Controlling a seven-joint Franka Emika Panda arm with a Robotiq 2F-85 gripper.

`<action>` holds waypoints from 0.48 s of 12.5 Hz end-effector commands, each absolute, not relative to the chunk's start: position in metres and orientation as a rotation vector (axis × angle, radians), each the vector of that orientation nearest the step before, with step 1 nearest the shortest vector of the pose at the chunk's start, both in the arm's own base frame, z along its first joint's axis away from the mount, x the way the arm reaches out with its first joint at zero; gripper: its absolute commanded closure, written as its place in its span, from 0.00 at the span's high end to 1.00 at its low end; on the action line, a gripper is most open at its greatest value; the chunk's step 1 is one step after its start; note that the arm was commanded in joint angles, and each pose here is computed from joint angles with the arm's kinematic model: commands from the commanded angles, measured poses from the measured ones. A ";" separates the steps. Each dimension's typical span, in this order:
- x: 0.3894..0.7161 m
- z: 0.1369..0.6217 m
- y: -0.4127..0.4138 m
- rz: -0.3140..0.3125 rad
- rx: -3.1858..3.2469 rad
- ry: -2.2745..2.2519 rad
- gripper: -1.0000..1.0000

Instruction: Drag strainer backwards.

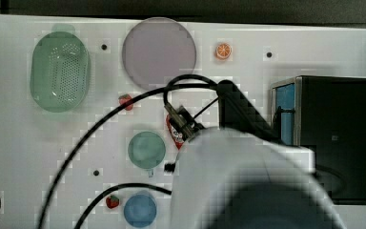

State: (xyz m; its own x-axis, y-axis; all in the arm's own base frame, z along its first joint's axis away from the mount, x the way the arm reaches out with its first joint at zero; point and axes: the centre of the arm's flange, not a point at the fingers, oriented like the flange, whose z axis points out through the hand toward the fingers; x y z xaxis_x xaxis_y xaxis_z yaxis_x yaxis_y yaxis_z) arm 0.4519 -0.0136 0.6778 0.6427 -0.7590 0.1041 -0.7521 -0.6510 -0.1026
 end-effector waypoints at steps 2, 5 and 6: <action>0.497 0.619 0.084 -0.146 -2.901 1.191 1.00; 0.513 0.575 0.177 -0.141 -2.821 1.326 1.00; 0.516 0.557 0.207 -0.132 -2.772 1.389 1.00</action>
